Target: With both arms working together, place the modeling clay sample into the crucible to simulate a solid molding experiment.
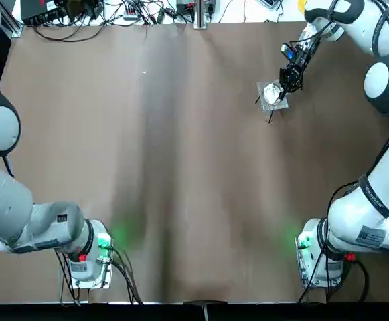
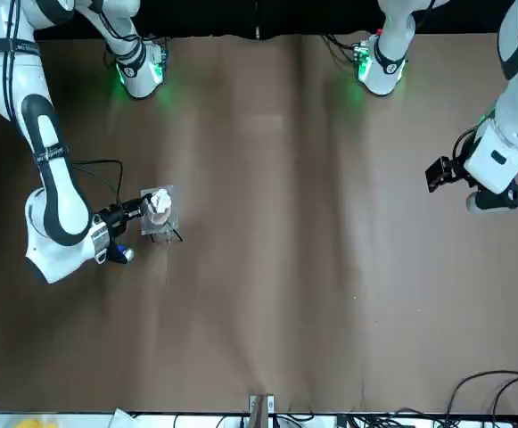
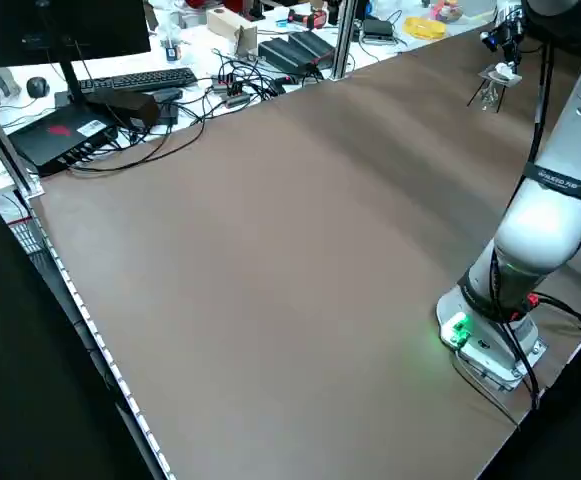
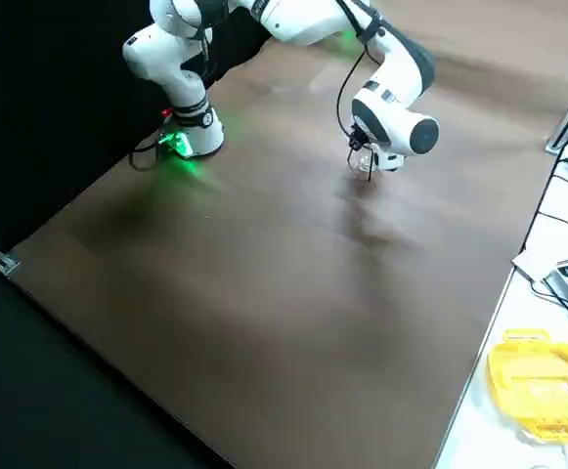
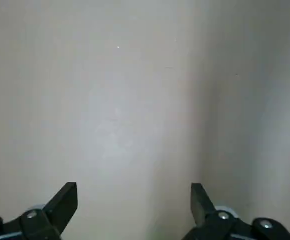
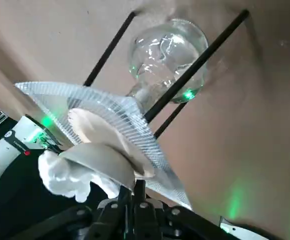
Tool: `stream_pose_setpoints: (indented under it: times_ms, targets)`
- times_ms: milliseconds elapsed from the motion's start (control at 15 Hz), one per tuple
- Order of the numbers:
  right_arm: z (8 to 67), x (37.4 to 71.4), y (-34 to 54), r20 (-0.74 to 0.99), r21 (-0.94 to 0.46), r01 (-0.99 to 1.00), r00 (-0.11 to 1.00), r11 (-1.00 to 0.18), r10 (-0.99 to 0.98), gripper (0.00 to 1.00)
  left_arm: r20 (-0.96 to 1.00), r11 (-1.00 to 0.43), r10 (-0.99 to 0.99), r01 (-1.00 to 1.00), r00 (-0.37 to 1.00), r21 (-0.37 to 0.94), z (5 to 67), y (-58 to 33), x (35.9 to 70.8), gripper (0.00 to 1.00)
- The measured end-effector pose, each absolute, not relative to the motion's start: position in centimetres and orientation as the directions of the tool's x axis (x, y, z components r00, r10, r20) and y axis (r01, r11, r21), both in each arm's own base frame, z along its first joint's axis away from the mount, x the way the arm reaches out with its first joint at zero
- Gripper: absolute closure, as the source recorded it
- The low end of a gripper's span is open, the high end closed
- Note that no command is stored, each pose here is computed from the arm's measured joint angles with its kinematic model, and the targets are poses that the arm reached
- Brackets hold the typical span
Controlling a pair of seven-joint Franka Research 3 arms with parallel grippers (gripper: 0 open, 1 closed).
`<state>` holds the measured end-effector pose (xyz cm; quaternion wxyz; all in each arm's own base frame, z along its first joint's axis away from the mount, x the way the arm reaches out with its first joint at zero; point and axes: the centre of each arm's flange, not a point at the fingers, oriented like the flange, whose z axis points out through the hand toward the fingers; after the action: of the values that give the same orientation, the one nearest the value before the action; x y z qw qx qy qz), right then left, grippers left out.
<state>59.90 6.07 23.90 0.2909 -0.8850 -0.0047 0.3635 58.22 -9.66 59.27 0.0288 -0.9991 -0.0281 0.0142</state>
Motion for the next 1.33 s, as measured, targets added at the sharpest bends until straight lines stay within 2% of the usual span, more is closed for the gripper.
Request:
stream_pose_setpoints:
  times_ms: [67, 200, 267, 1333]
  targets:
    - [23.8, 59.9, 5.9, -0.642, -0.516, -0.202, 0.735, -0.832, 0.219, 0.93, -0.028, -0.997, 0.063, 0.062, 0.998, -0.038, 59.5, -9.8, 58.1, 0.0]
    - [23.6, 59.9, 5.5, -0.643, -0.512, -0.203, 0.735, -0.835, 0.215, 0.78, -0.032, -0.998, 0.062, 0.061, 0.998, -0.018, 59.7, -9.5, 57.9, 0.0]
    - [23.6, 59.9, 5.4, -0.644, -0.512, -0.204, 0.734, -0.835, 0.215, 0.75, -0.034, -0.999, 0.046, 0.046, 0.998, -0.016, 59.7, -9.2, 57.8, 0.0]
    - [25.4, 60.2, 5.3, -0.654, -0.529, -0.193, 0.713, -0.826, 0.252, 0.74, -0.04, -1.0, 0.007, 0.007, 0.999, -0.015, 59.2, -8.5, 57.9, 0.0]
